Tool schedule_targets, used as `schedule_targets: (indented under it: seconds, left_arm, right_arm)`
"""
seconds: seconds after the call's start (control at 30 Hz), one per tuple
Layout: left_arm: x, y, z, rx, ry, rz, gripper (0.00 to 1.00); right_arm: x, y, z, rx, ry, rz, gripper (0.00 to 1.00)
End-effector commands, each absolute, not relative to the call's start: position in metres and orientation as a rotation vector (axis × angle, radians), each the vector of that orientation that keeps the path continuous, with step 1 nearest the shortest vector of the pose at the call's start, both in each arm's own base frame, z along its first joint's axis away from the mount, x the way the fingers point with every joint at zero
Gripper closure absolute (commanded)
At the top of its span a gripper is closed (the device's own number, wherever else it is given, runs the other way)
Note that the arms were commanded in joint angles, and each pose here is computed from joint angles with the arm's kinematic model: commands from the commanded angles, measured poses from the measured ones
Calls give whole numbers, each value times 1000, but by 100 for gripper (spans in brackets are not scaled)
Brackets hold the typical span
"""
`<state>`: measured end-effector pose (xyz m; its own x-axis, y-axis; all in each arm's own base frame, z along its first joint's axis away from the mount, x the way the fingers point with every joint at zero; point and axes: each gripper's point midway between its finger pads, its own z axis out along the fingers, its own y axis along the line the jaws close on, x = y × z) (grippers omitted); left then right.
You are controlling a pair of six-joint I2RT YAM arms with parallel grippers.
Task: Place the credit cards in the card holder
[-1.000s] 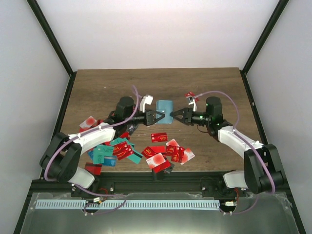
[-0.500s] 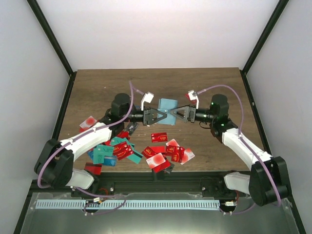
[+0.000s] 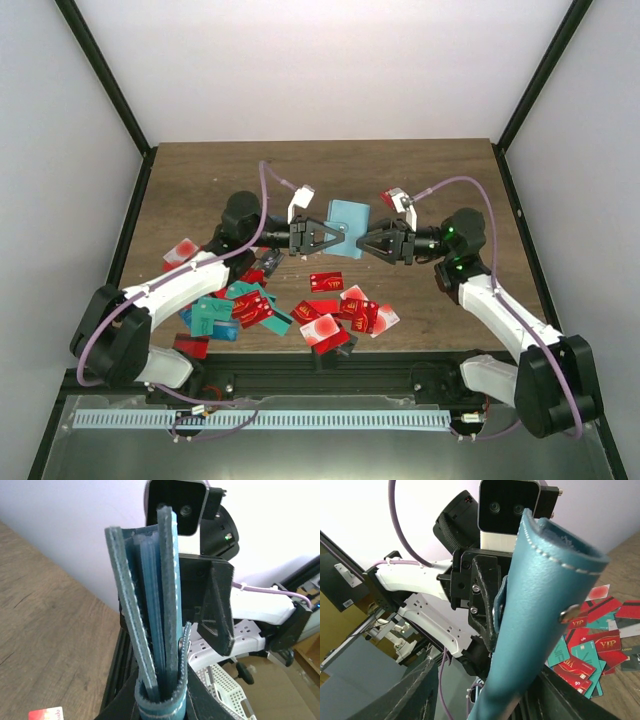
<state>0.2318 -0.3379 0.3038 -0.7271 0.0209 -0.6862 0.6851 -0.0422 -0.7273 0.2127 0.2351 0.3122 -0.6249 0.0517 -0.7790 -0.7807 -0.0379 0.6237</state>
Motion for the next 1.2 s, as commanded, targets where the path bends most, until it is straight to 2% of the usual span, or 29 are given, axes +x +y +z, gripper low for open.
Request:
schedule_targets:
  seconds: [0.0, 0.17, 0.37, 0.43, 0.47, 0.63, 0.7, 0.8, 0.93, 1.03, 1.17]
  left_arm:
    - [220, -338, 316, 802, 1677, -1876, 96]
    - [206, -339, 320, 862, 1637, -1934, 96]
    - [197, -342, 321, 909, 1618, -1956, 96]
    - [196, -342, 321, 914, 1618, -1956, 93]
    - [196, -343, 320, 911, 1626, -1953, 89]
    - [219, -341, 305, 843, 1741, -1710, 45]
    - [226, -335, 301, 811, 1778, -1586, 34]
    - [244, -320, 297, 719, 1829, -1362, 23]
    - [275, -285, 286, 534, 1907, -1032, 15]
    - [288, -260, 283, 428, 1915, -867, 1]
    - [292, -250, 278, 362, 1884, -835, 0]
  right_arm:
    - [194, 234, 329, -872, 1542, 1744, 52]
    - [193, 234, 331, -881, 1530, 1756, 61]
    - [195, 234, 329, -871, 1538, 1768, 85]
    - [197, 235, 327, -862, 1550, 1772, 96]
    - [199, 235, 326, -852, 1566, 1772, 99]
    - [221, 235, 317, -735, 1676, 1645, 99]
    - [228, 232, 317, -687, 1715, 1577, 99]
    - [240, 227, 311, -593, 1786, 1469, 99]
    - [255, 217, 294, -462, 1878, 1361, 99]
    - [263, 213, 283, -397, 1929, 1327, 99]
    - [273, 212, 267, -340, 1999, 1300, 99]
